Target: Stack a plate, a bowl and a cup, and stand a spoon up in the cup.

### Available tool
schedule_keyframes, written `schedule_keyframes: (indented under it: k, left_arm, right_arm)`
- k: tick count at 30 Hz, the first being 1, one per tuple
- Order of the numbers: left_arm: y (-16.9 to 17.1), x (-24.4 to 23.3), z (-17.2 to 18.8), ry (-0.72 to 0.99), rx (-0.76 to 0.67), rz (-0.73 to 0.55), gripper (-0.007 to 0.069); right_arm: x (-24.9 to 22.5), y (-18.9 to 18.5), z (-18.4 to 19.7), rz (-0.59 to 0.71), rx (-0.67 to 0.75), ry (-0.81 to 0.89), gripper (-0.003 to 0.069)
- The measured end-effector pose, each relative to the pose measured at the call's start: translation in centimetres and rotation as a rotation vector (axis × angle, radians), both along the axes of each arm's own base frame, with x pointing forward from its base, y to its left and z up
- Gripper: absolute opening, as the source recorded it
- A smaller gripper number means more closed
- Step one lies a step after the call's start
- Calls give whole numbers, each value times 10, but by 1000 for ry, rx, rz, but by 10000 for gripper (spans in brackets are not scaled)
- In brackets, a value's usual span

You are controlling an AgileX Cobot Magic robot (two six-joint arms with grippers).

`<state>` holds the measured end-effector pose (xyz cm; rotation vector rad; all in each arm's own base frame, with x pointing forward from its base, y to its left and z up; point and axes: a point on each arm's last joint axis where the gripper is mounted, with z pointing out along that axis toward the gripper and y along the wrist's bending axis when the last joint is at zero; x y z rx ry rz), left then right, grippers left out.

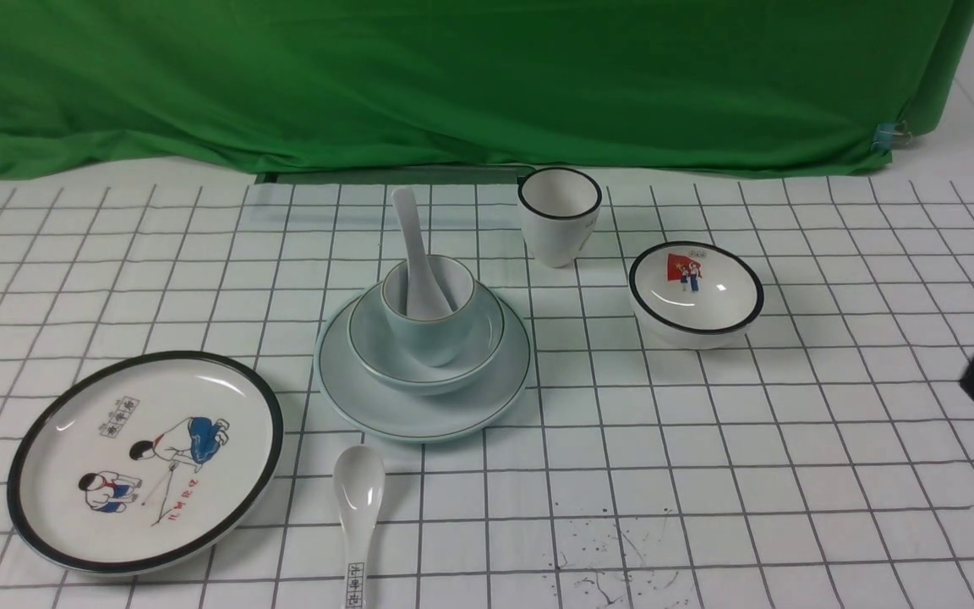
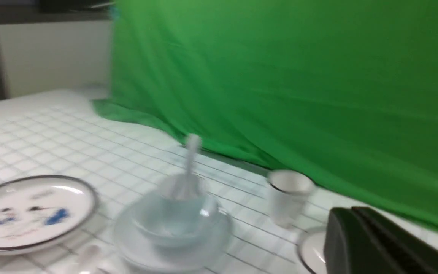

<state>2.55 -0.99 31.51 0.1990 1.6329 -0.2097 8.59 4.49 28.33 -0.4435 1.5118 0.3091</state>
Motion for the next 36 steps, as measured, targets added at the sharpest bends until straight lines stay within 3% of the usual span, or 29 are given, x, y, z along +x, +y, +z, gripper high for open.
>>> schedule_keyframes:
  k: [8, 13, 21, 36]
  left_arm:
    - [0, 1, -2, 5, 1, 0, -31]
    - [0, 1, -2, 5, 1, 0, -31]
    - [0, 1, -2, 5, 1, 0, -31]
    - [0, 1, -2, 6, 1, 0, -31]
  right_arm:
    - [-21, -40, -64, -404, 21, 23, 10]
    - [-27, -48, -83, -533, 42, 70, 8]
    - [-31, -51, -99, -572, -16, 216, 8]
    - [-32, -51, -100, -573, -39, 226, 12]
